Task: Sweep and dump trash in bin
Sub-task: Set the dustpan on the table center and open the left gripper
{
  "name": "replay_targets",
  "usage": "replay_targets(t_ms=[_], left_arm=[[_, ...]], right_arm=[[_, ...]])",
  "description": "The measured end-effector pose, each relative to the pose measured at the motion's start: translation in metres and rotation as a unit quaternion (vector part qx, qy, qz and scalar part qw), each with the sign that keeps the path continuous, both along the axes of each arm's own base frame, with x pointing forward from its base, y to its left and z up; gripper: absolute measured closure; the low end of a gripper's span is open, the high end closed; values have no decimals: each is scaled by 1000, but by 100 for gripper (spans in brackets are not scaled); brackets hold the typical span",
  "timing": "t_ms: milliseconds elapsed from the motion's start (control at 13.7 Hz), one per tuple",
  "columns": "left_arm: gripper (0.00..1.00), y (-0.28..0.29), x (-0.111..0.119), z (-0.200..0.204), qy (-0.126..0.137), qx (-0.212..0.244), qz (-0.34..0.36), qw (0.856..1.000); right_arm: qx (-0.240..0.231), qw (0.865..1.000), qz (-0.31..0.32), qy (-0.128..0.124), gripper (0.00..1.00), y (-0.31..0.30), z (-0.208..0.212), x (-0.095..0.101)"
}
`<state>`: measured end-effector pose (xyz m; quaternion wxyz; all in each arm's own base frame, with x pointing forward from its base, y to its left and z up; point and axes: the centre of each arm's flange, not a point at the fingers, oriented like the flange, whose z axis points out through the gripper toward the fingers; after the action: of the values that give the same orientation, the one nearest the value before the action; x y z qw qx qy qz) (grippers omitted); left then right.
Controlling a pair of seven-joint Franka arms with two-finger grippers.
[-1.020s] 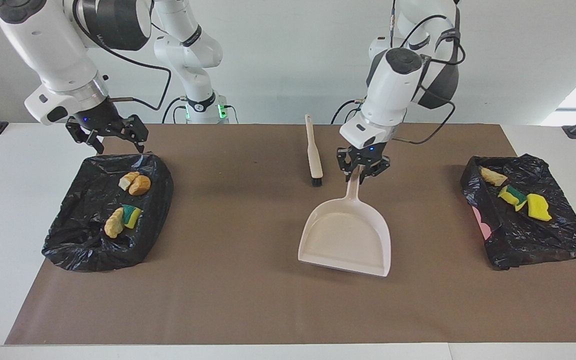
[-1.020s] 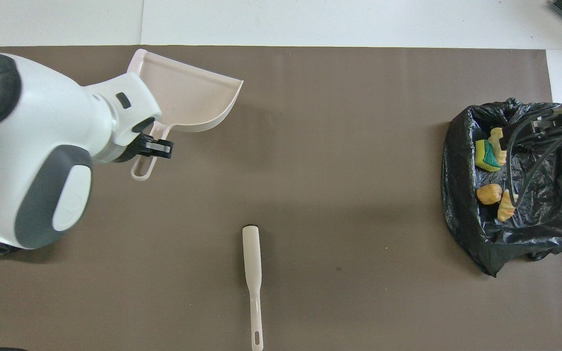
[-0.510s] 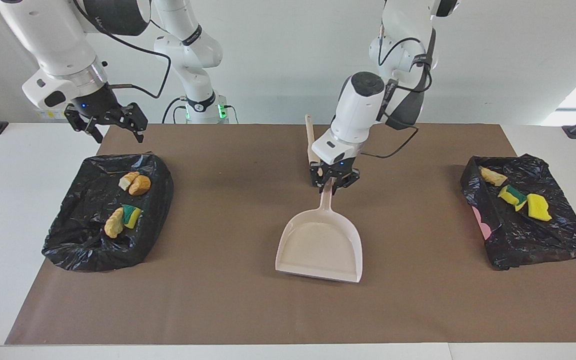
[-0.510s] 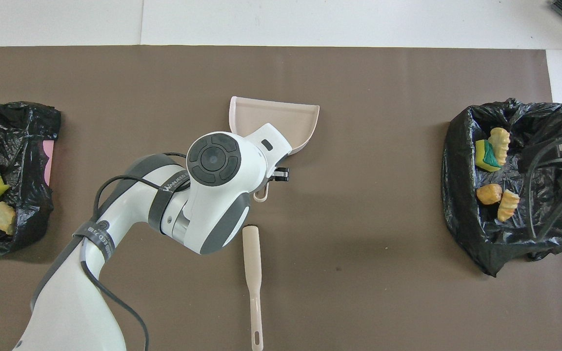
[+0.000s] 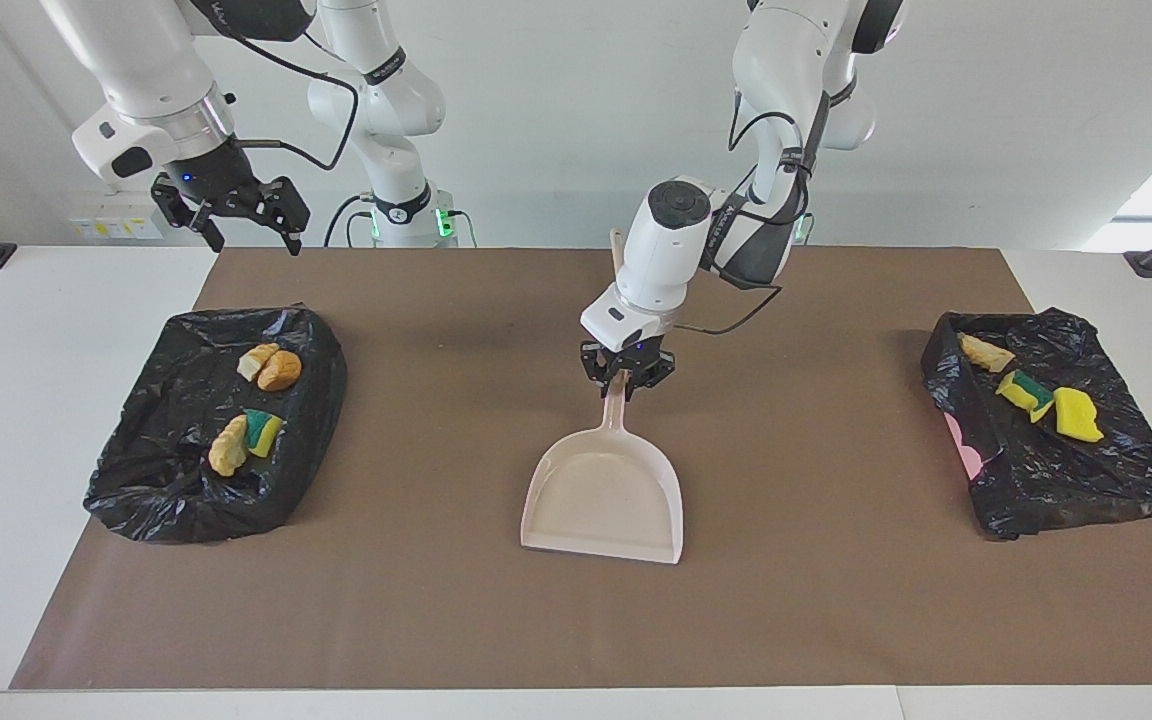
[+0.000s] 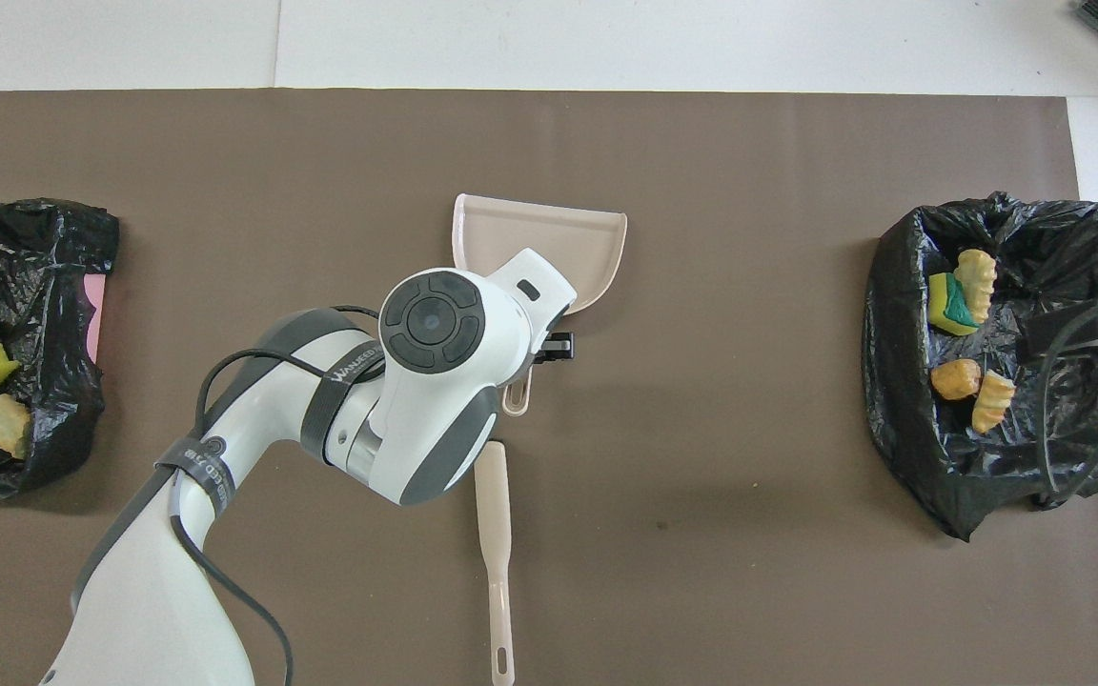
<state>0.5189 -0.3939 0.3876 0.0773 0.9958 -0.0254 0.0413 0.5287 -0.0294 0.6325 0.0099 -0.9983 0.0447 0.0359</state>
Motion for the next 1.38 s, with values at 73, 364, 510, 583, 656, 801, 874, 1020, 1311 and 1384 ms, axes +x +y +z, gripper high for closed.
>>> replay_targets(t_ms=[73, 364, 510, 583, 656, 801, 874, 1020, 1311, 1384], left_arm=[[4, 6, 3, 1, 2, 3, 9, 1000], [0, 70, 31, 14, 27, 26, 59, 998], [0, 118, 46, 24, 47, 39, 63, 996], [0, 142, 51, 29, 58, 46, 56, 996], [0, 166, 55, 35, 67, 51, 48, 995], [0, 213, 61, 50, 77, 54, 30, 995], [0, 237, 62, 58, 79, 54, 20, 995], [0, 283, 61, 78, 83, 53, 0, 995], [0, 350, 56, 114, 62, 49, -23, 997], [0, 363, 52, 122, 61, 53, -30, 996]], right_arm=[[0, 1000, 1, 0, 0, 1, 0, 0], [0, 1000, 1, -1, 0, 1, 0, 0], [0, 1000, 1, -1, 0, 1, 0, 0], [0, 1000, 1, -1, 0, 1, 0, 0], [0, 1000, 1, -1, 0, 1, 0, 0], [0, 1000, 1, -3, 0, 1, 0, 1], [-1, 1000, 1, -10, 0, 1, 1, 2], [-1, 1000, 1, -20, 0, 1, 3, 5], [-1, 1000, 4, -20, 0, 4, 5, 6], [0, 1000, 4, -14, 0, 4, 5, 7]])
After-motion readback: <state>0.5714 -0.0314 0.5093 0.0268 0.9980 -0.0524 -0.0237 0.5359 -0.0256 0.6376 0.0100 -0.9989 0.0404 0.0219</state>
